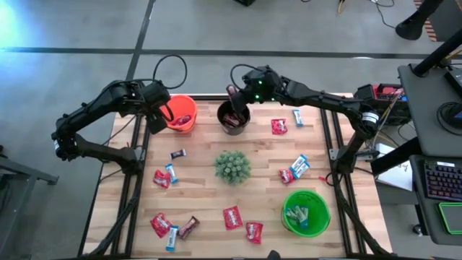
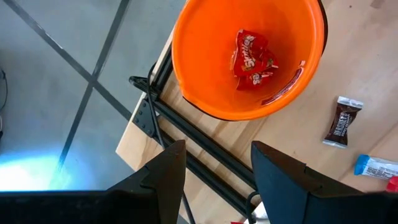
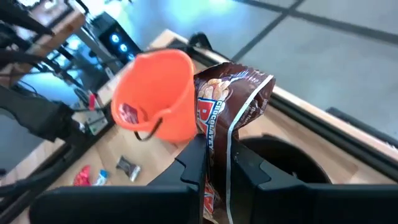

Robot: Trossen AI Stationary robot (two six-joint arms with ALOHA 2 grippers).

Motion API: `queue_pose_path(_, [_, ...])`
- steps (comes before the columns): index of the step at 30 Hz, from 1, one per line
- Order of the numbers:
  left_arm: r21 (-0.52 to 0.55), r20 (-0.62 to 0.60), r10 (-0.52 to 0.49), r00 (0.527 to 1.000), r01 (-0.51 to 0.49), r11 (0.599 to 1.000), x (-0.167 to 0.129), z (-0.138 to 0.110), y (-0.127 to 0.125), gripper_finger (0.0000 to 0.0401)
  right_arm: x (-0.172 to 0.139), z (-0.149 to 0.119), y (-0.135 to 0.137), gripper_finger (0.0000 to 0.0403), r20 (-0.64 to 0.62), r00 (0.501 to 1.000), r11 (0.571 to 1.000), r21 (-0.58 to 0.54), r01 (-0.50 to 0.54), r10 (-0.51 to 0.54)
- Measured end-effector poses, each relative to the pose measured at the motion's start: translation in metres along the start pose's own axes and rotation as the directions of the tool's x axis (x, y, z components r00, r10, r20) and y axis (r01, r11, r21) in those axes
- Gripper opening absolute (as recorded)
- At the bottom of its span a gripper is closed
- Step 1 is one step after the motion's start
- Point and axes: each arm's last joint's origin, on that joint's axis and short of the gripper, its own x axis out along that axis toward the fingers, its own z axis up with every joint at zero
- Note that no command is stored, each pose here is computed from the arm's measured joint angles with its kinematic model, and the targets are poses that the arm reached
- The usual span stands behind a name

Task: Sort candy
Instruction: Put the brown chocolate into the black bucket

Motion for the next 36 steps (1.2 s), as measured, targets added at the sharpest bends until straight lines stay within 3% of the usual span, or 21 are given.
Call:
queue_pose_path(9, [0.0, 0.0, 0.0, 1.0, 0.0, 1.0, 0.0, 0.0, 0.0, 0.0164, -0.0014, 0.0033, -0.0054, 0.0034, -0.047, 0.994, 0.991, -0.081, -0.106, 0.102])
queue_pose_path(18, [0.0, 0.0, -0.026, 1.0, 0.026, 1.0, 0.0, 0.0, -0.0008, 0.0164, -0.0016, -0.0036, -0.008, 0.0034, -0.127, 0.987, 0.983, -0.145, -0.115, 0.097])
queue_pose_path(25, [0.0, 0.0, -0.028, 1.0, 0.028, 1.0, 0.0, 0.0, -0.0008, 0.0164, -0.0012, 0.0032, -0.0074, 0.0034, -0.036, 0.998, 0.998, -0.037, -0.052, 0.051])
queue_pose_path(32, [0.0, 0.0, -0.027, 1.0, 0.027, 1.0, 0.0, 0.0, -0.0008, 0.0164, -0.0012, 0.0057, -0.0062, 0.0034, -0.008, 0.998, 0.997, -0.048, -0.06, 0.06])
queue_pose_path(36, [0.0, 0.0, -0.027, 1.0, 0.027, 1.0, 0.0, 0.0, -0.0008, 0.0164, -0.0015, 0.0048, -0.0046, 0.0034, -0.044, 0.991, 0.986, -0.096, -0.133, 0.129])
